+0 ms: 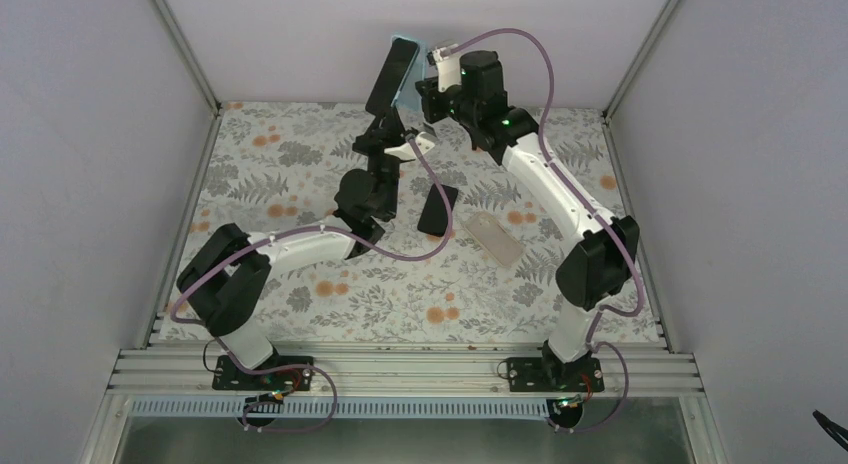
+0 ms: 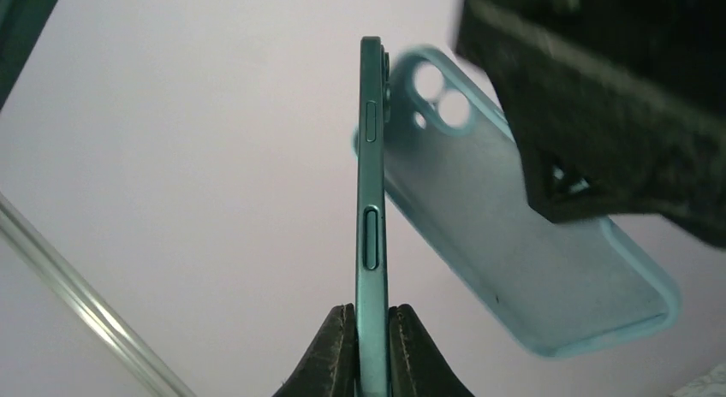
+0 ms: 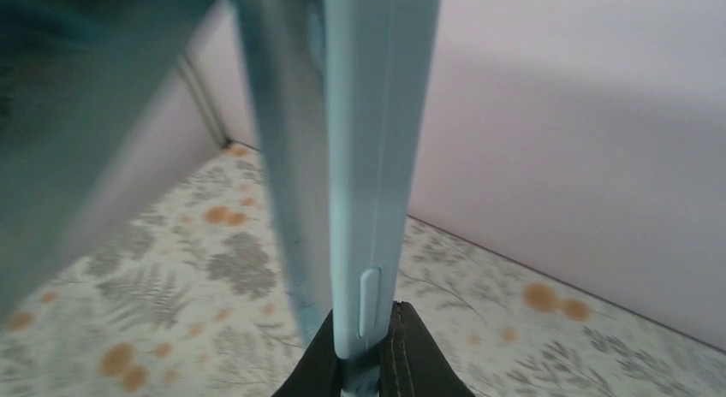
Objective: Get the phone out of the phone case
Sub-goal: Remove the phone case from the phone, then place the phone case at the center of the board, then place the phone at the center of the board.
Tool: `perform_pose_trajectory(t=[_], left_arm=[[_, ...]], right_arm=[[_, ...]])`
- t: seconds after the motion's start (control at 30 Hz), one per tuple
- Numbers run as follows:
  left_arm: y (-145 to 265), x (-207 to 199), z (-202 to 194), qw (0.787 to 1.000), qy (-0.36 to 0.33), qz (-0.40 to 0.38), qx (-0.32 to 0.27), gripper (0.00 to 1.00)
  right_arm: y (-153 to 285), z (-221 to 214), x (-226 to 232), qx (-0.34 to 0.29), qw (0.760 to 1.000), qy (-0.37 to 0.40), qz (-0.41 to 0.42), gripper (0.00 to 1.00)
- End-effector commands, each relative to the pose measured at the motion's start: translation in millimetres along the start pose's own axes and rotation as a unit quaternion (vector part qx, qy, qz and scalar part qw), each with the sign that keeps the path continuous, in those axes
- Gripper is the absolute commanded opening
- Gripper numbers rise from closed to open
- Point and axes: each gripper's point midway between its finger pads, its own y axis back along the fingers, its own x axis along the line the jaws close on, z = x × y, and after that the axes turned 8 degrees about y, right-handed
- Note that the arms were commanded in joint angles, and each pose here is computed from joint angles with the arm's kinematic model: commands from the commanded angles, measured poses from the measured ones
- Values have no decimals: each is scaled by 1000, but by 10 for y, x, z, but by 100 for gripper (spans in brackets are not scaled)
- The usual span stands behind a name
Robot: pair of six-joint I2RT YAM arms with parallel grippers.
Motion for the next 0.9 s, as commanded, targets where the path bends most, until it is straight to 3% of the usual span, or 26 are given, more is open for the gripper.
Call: perform_pose_trajectory(t=[0.0,0.3,0.47,0.63,0.77,0.87], left_arm=[[93,211,267,998,61,-4,-22,2],[286,255,66,1000,14,-8,-10,2],[583,176,-291,996,-83,-16,-1,2],[914,-100,-867,979,-188,-67,39,2],[983,-213,-1306,969,-199,-104,107,2],[1080,-427,-1653,949,-209,-166,165,2]], right_arm=[[-105,-221,-353,46,992,73,-87,3],[-110,-474,-481,78,993,55,-72,3],[-54,-870,-324,145,987,58,41,3],[208,-1824,-51,282,947,72,135,4],[565,-2390,140,351,916,72,182,3],[832,-2778,307,398,887,62,225,3]])
